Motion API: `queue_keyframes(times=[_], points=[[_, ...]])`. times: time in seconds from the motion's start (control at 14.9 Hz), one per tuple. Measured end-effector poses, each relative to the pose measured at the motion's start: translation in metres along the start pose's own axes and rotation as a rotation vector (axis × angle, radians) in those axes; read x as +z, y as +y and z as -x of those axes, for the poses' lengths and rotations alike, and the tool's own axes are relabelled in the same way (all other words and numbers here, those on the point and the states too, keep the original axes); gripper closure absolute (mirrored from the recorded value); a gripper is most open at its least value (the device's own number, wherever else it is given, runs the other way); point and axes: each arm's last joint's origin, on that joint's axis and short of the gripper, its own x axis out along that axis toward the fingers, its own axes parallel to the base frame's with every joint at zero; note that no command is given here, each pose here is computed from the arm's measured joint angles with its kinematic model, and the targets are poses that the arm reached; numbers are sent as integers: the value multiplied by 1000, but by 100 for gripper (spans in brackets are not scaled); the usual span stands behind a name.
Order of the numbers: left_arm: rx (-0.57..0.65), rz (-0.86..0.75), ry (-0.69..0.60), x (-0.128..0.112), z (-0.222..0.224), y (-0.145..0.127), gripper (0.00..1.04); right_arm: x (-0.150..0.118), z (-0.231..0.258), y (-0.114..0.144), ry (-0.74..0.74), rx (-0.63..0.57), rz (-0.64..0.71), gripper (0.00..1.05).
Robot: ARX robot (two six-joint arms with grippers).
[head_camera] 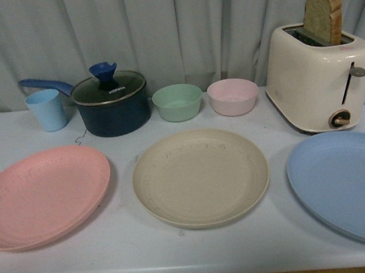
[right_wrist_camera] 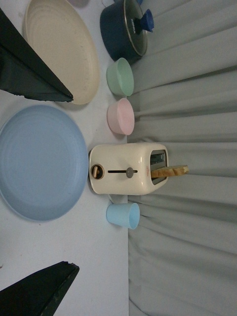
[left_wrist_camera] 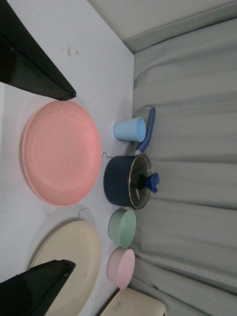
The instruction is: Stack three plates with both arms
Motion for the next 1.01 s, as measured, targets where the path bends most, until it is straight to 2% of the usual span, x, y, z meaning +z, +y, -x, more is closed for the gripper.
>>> queue_keyframes(times=[1.01], points=[[0,0,0,0,0,0,7,0,0,0,0,0,0,6]])
